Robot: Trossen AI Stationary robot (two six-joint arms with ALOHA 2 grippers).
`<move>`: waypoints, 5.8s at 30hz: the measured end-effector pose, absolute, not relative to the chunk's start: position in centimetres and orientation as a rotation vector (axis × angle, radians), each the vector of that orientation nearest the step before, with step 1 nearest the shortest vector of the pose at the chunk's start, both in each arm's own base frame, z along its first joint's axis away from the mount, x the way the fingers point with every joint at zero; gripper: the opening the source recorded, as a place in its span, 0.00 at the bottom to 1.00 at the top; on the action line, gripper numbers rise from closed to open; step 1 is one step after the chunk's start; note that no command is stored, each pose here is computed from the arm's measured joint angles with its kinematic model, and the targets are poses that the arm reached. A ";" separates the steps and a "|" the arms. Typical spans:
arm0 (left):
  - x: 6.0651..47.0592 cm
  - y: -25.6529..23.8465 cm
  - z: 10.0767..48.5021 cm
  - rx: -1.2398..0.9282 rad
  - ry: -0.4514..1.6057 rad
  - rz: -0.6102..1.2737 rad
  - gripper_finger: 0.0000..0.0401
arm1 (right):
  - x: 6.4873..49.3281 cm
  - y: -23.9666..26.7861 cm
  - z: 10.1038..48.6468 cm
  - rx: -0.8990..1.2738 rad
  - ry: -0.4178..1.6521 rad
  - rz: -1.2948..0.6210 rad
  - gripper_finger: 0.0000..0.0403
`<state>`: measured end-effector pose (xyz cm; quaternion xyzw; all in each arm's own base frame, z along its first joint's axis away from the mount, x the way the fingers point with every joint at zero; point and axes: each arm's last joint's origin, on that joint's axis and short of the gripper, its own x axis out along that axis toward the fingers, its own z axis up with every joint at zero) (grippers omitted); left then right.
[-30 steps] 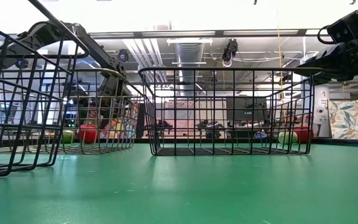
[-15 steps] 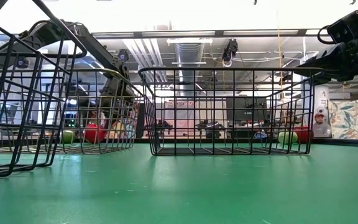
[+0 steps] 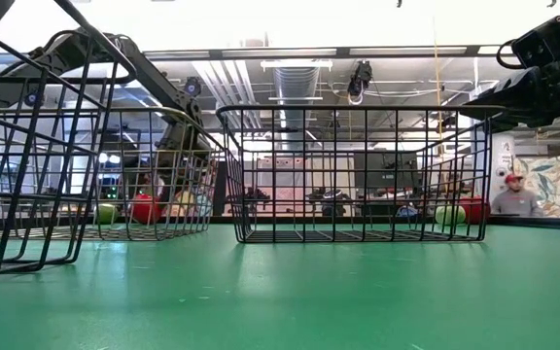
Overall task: Sort produce into baskets
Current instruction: Put the top left tomato into the gold wire basket, then put the top left lime into the bottom black wire basket
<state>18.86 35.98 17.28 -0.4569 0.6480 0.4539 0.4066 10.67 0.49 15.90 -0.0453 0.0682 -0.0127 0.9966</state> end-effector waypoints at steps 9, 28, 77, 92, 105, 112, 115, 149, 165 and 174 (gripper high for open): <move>19.7 35.9 22.5 -1.057 1.542 1.132 0.77 | 10.7 0.5 15.9 -0.091 0.137 -0.026 0.02; 23.5 10.4 37.7 -0.688 1.187 0.717 0.77 | 10.7 0.5 15.9 -0.091 0.137 -0.026 0.02; 23.5 5.5 18.1 -1.119 1.327 1.154 0.82 | 10.7 0.5 15.9 -0.091 0.137 -0.025 0.02; 23.3 5.3 18.9 -1.071 1.330 1.067 0.81 | 10.7 0.5 15.9 -0.091 0.137 -0.026 0.02; 23.2 5.3 18.9 -1.050 1.318 1.085 0.84 | 10.7 0.5 15.9 -0.091 0.137 -0.025 0.02; 23.3 5.2 18.9 -1.047 1.314 1.092 0.88 | 10.7 0.5 15.9 -0.091 0.137 -0.026 0.02; 23.2 5.2 18.9 -1.045 1.318 1.081 0.88 | 10.7 0.5 15.9 -0.090 0.137 -0.026 0.02; 14.8 19.9 30.8 -1.015 1.078 1.394 0.87 | 10.7 0.5 15.9 -0.091 0.137 -0.025 0.02; 15.8 28.4 26.6 -1.092 1.303 1.304 0.79 | 10.7 0.5 15.9 -0.091 0.138 -0.025 0.02; 17.5 28.5 29.8 -0.995 1.269 1.210 0.75 | 10.7 0.5 15.9 -0.091 0.138 -0.025 0.02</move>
